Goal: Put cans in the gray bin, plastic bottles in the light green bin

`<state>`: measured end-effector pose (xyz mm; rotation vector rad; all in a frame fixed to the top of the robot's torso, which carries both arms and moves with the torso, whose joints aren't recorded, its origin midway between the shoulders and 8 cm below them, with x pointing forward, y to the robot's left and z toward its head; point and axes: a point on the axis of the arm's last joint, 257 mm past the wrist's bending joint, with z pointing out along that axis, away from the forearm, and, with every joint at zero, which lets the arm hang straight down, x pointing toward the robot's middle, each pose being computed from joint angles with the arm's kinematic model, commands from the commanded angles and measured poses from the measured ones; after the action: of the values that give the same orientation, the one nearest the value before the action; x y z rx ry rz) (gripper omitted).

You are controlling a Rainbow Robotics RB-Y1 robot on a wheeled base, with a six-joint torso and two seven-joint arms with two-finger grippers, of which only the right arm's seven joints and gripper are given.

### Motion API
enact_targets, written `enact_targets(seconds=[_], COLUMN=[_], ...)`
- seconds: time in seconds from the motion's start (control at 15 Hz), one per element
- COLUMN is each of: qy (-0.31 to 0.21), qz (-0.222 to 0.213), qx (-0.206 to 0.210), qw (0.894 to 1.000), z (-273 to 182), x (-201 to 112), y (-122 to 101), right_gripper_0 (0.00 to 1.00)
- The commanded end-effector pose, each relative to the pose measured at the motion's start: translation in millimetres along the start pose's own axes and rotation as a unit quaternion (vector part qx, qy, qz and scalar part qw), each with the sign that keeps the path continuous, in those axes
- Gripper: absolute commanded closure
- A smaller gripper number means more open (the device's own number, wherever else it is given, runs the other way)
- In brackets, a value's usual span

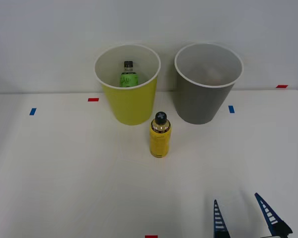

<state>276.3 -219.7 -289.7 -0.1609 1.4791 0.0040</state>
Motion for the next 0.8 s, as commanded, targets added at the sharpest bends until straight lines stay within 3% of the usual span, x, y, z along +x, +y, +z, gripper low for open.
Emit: enact_targets(seconds=[0.07,0.8], qy=[-0.006,-0.011], qz=[0.03,0.03], qx=[-0.024,-0.032], qw=[0.999,0.999], z=[-4.5,-4.2], x=[-3.2,-5.9], y=[0.3,3.3], right_gripper_0=[0.0,0.0])
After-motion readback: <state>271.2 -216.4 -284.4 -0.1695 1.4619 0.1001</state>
